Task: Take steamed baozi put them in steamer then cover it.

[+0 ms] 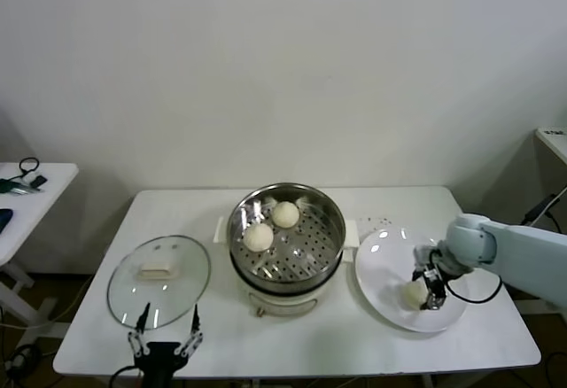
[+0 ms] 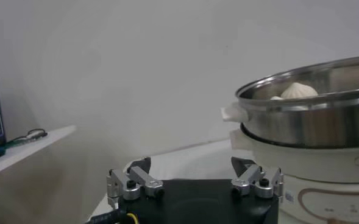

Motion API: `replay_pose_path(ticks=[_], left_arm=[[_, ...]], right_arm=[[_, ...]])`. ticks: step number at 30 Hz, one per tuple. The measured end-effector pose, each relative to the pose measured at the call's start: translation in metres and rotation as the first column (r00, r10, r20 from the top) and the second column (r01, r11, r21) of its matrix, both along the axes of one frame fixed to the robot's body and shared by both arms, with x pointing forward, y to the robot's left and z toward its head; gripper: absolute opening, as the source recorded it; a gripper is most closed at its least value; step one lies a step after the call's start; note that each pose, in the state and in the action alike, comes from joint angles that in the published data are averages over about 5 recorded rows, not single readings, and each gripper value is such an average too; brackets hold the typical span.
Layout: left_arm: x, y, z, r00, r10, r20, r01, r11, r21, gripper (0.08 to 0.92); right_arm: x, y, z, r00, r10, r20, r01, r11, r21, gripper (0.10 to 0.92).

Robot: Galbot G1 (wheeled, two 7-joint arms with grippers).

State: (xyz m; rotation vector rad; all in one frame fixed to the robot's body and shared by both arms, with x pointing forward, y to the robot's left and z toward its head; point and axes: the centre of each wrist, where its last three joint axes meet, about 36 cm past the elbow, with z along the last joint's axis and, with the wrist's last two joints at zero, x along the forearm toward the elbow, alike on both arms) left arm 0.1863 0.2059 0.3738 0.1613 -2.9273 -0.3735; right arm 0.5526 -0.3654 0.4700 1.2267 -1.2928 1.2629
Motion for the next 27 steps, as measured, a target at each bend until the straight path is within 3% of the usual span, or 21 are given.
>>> replay_pose_path(ticks=[7,14,21,27], left_arm=[[-0.001,-0.002,0.002,1.0,-0.005,0.004,0.005,1.0,0.004,0.823],[-0.001,-0.005,0.0,0.9999,-0.013,0.001,0.013,1.0,0.007,0.823],[-0.002,-0.006,0.001,0.9999,-0.013,0.003,0.013,1.0,0.01,0.823],[-0.004,-0.003,0.002,0.9999,0.0,0.01,0.0,1.0,0.015,0.823]], right_arm=[[0.025,0.007,0.057,0.993,0.105,0.046,-0.105,0.994,-0.004,0.688],[0.065,0.044,0.173,0.92,0.348,0.179,-0.351,0.936,-0.018,0.702],[0.063,0.127,0.267,0.719,0.637,0.278,-0.644,0.761,-0.076,0.701],[0.039,0.203,0.282,0.479,0.839,0.258,-0.845,0.52,-0.126,0.696]])
